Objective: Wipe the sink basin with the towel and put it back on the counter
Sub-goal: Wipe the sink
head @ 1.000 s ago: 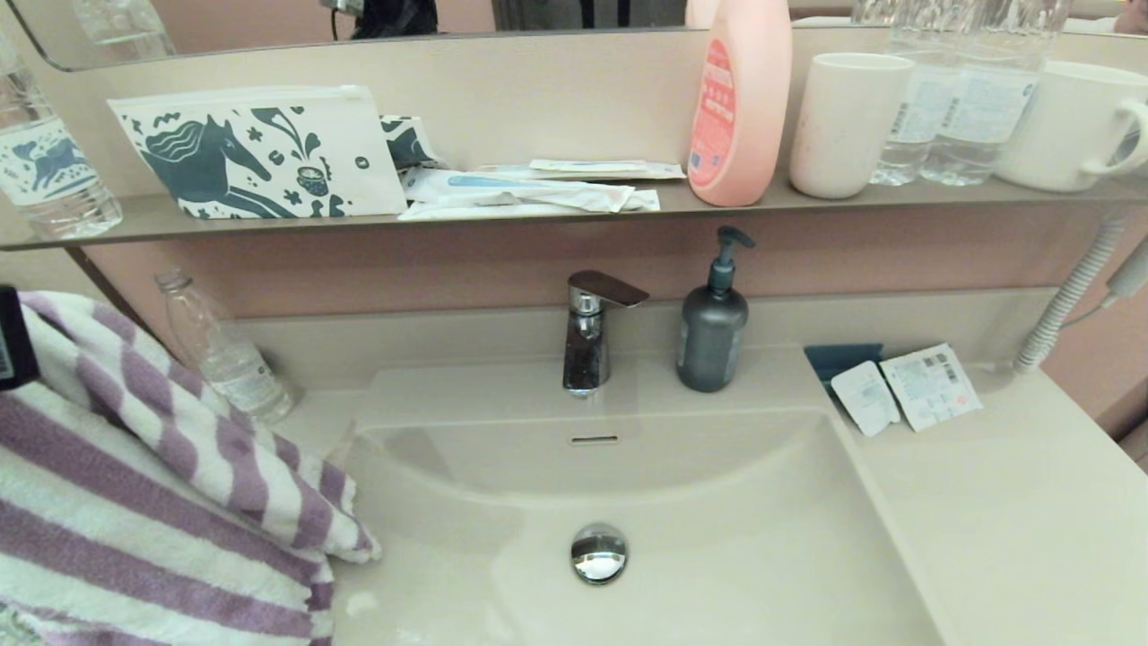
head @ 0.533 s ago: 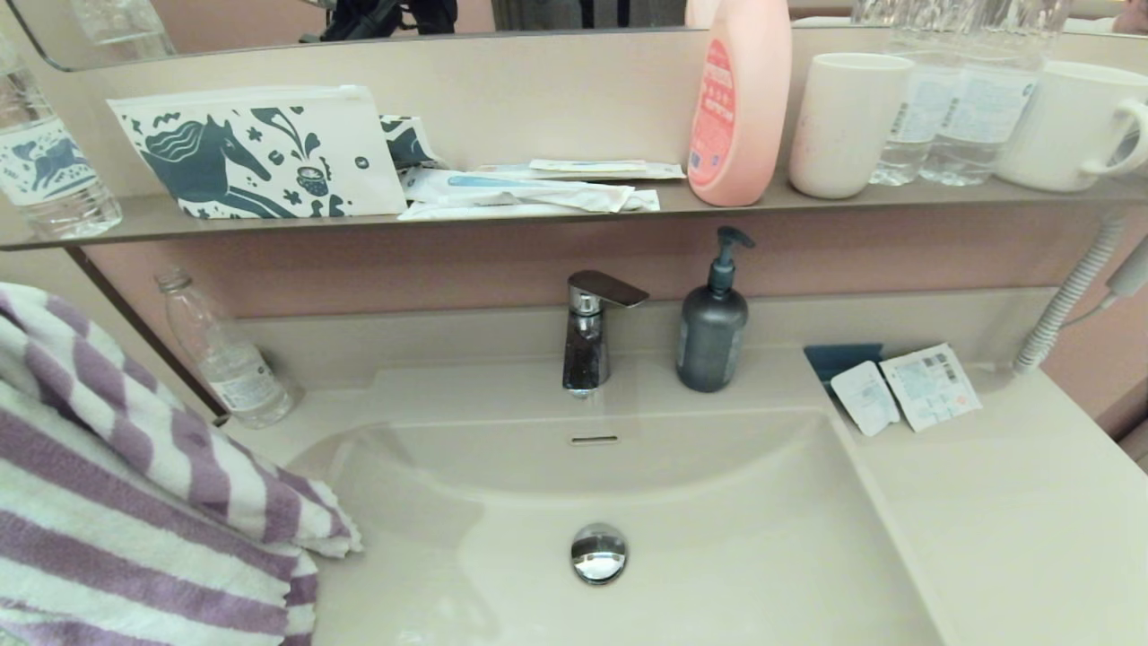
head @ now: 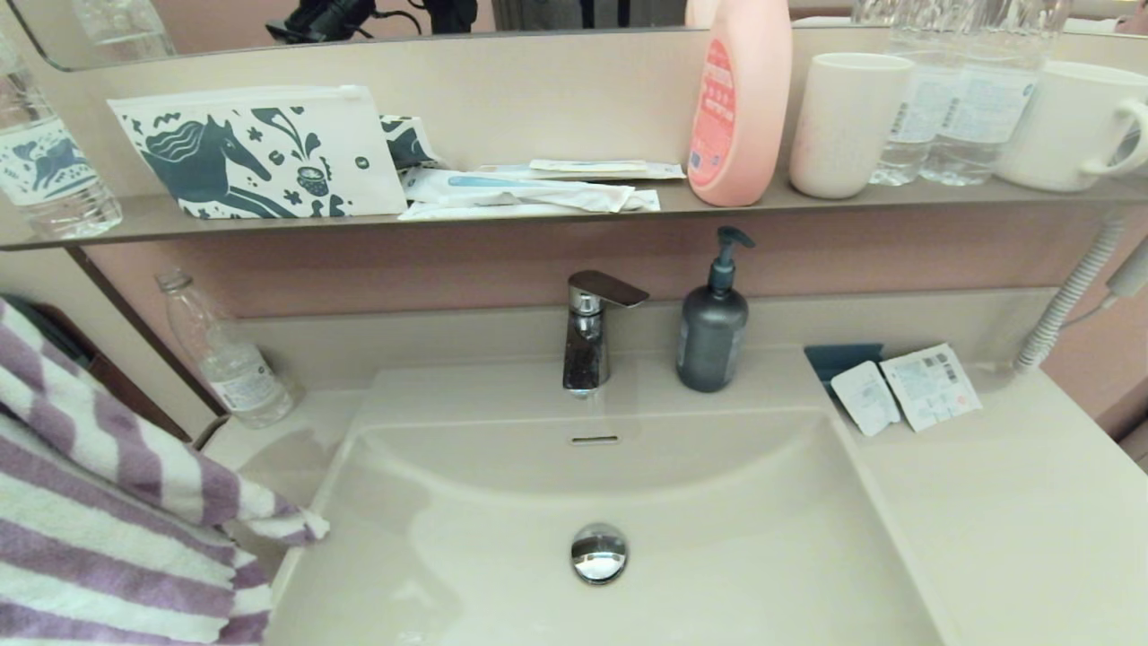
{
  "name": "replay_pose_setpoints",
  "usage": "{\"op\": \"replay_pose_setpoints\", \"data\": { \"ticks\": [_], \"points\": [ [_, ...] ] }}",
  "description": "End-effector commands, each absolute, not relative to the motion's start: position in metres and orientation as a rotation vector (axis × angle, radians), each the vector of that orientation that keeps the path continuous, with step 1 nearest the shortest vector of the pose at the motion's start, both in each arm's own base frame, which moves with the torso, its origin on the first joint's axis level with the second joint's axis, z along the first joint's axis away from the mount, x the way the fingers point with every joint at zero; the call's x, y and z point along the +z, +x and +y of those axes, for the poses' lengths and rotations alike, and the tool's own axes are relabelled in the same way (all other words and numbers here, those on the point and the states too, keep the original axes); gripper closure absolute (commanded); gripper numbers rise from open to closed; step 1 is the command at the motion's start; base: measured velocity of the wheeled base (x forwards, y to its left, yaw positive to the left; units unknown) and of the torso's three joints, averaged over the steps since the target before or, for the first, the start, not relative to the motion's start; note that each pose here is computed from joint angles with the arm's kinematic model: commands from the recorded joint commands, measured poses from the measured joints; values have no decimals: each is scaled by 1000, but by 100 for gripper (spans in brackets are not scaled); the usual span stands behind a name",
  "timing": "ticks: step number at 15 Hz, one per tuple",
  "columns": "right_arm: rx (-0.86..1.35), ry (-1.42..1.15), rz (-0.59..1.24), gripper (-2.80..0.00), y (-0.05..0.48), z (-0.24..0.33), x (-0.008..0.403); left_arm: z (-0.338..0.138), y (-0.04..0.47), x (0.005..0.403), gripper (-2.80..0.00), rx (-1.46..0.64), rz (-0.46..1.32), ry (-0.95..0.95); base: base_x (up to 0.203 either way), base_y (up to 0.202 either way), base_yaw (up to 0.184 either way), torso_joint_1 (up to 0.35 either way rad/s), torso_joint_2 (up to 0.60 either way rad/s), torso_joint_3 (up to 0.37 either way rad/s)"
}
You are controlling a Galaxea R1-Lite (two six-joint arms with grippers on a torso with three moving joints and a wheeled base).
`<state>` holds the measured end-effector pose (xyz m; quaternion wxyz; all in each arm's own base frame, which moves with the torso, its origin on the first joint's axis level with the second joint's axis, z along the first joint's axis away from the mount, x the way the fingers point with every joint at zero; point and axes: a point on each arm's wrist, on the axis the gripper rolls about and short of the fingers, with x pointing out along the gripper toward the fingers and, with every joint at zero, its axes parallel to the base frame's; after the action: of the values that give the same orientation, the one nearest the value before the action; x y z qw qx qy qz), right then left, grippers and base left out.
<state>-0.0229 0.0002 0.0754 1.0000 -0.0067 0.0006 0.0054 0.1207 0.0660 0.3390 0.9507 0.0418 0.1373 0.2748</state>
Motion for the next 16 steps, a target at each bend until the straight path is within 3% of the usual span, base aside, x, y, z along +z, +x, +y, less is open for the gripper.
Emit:
{"op": "replay_pose_setpoints", "data": {
  "ticks": [1, 10, 16],
  "points": [
    [12, -14, 1, 0, -23, 0, 76, 84, 122, 346, 0, 609, 288, 77, 0, 0, 0, 0, 0, 0],
    [12, -14, 1, 0, -23, 0, 76, 94, 108, 343, 0, 590, 316, 80, 0, 0, 0, 0, 0, 0],
    [11, -14, 2, 0, -23, 0, 76, 78, 90, 304, 0, 566, 437, 16, 0, 0, 0, 0, 0, 0]
  ]
}}
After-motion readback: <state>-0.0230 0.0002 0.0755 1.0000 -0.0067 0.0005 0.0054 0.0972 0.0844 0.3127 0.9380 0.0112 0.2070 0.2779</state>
